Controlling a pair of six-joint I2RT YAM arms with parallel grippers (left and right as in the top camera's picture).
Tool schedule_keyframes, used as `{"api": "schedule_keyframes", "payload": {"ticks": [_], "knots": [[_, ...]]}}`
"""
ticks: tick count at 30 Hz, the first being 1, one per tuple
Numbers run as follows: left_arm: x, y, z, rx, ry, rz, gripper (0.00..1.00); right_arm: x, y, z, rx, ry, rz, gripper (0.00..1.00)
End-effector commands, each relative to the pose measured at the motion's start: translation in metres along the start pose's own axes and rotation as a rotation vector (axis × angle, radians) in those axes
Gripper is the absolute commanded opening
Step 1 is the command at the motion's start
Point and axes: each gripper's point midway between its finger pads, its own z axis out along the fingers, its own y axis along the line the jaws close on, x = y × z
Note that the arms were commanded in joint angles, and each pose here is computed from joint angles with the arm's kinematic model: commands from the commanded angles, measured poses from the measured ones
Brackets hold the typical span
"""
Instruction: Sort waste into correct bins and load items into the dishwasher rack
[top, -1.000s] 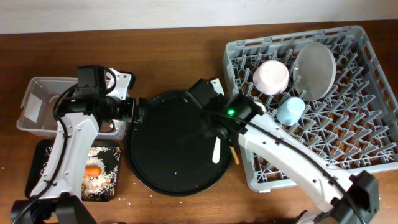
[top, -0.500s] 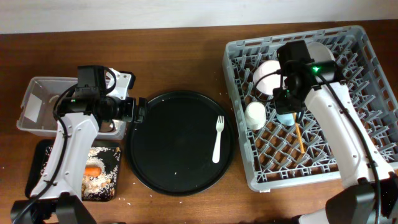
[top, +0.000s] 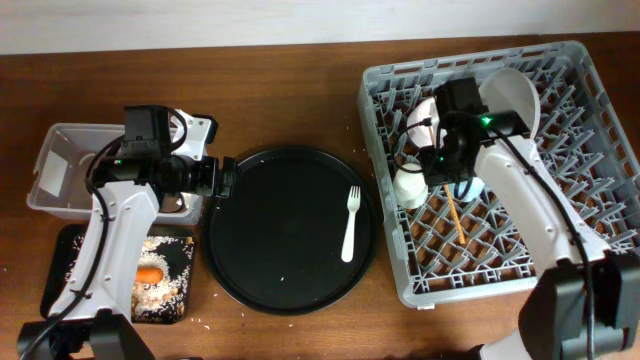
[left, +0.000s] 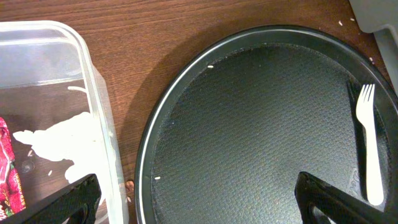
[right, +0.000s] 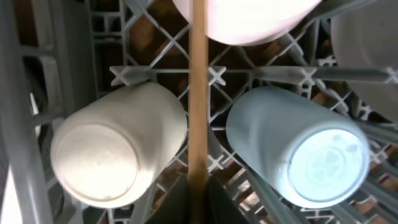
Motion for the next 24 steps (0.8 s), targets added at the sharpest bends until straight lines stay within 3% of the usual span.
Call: {"api": "schedule_keyframes", "payload": {"ticks": [1,2,4,6,11,16,19,20,22,23,24], "knots": [[0.001,0.002,0.001,0.001,0.002,-0.001,0.99,0.004,0.001,0.006,-0.007,0.020,-0.004,0.37],[0.001,0.002,0.001,0.001,0.002,-0.001,0.99,0.004,0.000,0.006,-0.007,0.021,-0.004,0.54],[0.001,0.002,0.001,0.001,0.002,-0.001,0.99,0.004,0.001,0.006,-0.007,0.020,-0.004,0.56],[0.001,0.002,0.001,0.001,0.002,-0.001,0.99,-0.003,0.003,-0.005,-0.024,0.000,0.006,0.53],[0.001,0.002,0.001,0.001,0.002,-0.001,0.99,-0.004,0.064,-0.076,-0.350,0.024,-0.029,0.52],[0.001,0.002,0.001,0.001,0.002,-0.001,0.99,0.018,0.131,-0.085,-0.446,0.117,0.029,0.37],[0.001,0.002,0.001,0.001,0.002,-0.001,0.99,0.022,0.173,-0.090,-0.482,0.096,-0.007,0.89],[0.001,0.002,0.001,0.001,0.002,-0.001,0.99,0.027,0.187,-0.093,-0.491,0.089,-0.051,0.99],[0.001,0.002,0.001,0.001,0.002,-0.001,0.99,0.033,0.200,-0.093,-0.449,0.068,-0.114,1.00],[0.001,0.002,0.001,0.001,0.002,-0.001,0.99,0.036,0.203,-0.091,-0.418,0.058,-0.131,0.68],[0.001,0.002,0.001,0.001,0.002,-0.001,0.99,0.036,0.202,-0.089,-0.388,0.057,-0.098,0.48]]}}
